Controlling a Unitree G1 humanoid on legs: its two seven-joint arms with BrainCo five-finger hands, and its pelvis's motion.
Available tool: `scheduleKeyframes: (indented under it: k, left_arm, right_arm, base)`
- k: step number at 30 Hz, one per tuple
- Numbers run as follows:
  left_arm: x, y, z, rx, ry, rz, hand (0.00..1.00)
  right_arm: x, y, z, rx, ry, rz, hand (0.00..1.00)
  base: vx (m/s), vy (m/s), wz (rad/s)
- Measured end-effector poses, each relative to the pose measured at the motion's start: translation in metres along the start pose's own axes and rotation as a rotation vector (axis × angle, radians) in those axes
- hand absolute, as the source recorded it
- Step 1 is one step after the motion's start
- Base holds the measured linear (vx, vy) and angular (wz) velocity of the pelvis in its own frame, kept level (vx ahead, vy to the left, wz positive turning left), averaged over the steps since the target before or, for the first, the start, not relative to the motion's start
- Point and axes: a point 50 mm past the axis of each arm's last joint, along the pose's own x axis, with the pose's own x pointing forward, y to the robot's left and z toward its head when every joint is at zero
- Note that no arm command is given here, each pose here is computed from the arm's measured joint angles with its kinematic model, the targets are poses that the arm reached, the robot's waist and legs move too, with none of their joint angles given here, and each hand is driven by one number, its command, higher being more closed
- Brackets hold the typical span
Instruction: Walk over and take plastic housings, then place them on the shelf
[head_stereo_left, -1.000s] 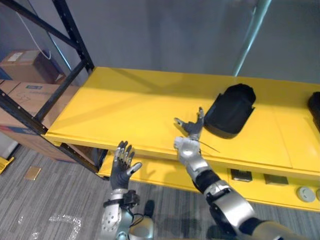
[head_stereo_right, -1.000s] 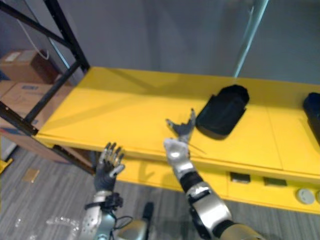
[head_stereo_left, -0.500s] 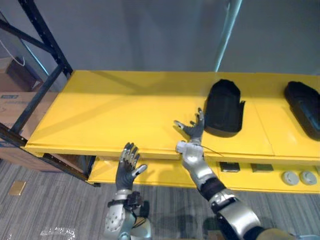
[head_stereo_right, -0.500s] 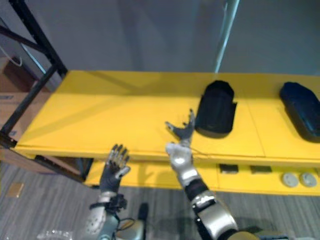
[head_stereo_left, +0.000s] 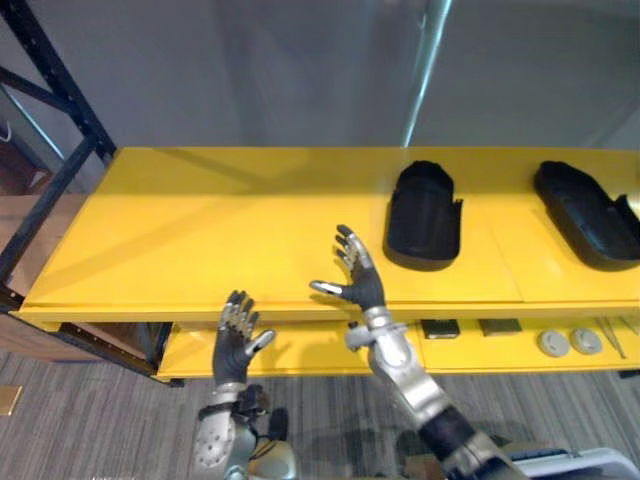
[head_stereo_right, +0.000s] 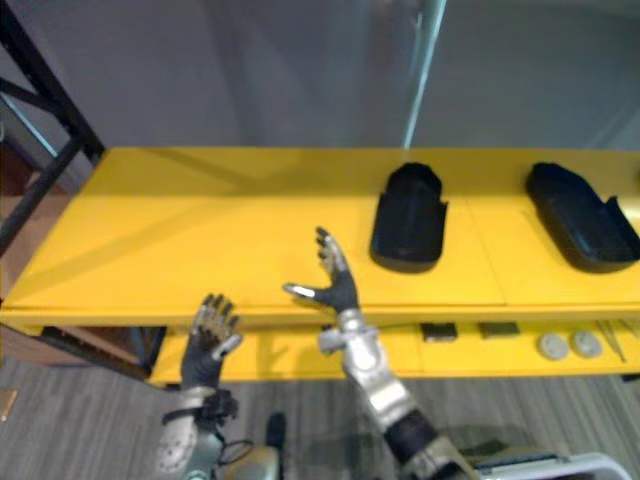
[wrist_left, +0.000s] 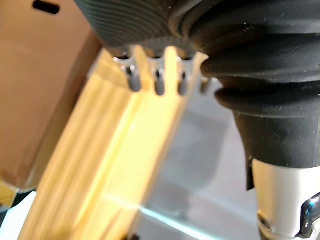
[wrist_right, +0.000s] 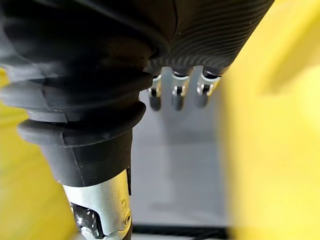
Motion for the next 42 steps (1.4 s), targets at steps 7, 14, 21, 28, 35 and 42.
scheduleKeyframes:
  k: [7,14,21,28,35,42]
  left_arm:
    - [0.003,0.001,0.017,0.002,-0.069,-0.002,0.00]
    - [0.002,-0.006,0.022,-0.040,-0.100,-0.002,0.00]
    - [-0.004,-0.003,0.019,-0.035,-0.077,0.012,0.00]
    - [0.004,-0.006,0.020,-0.003,-0.052,-0.033,0.00]
    - [0.011,-0.021,0.016,-0.005,-0.022,-0.119,0.00]
    - [0.013,-0.021,0.011,-0.051,0.009,-0.141,0.00]
  right_arm:
    - [-0.036,-0.070,0.067,-0.256,-0.150,-0.189,0.00]
    - [-0.085,-0.122,0.091,-0.382,-0.193,-0.661,0.00]
    - [-0.172,-0.142,0.013,-0.374,0.540,-0.882,0.00]
    - [-0.182,-0.175,-0.034,-0.287,0.912,-0.761,0.00]
    - [-0.187,-0.166,-0.076,-0.190,1.095,-0.739,0.00]
    - [-0.137,-0.116,-0.090,-0.206,0.999,-0.153,0.00]
  base:
    - [0.00,0.007,-0.29]
    - [-0.01,0.009,-0.21]
    - [0.00,0.004,-0.08]
    - [-0.01,0.007,-0.02]
    - [0.01,0.009,0.15]
    - [0.02,0.009,0.08]
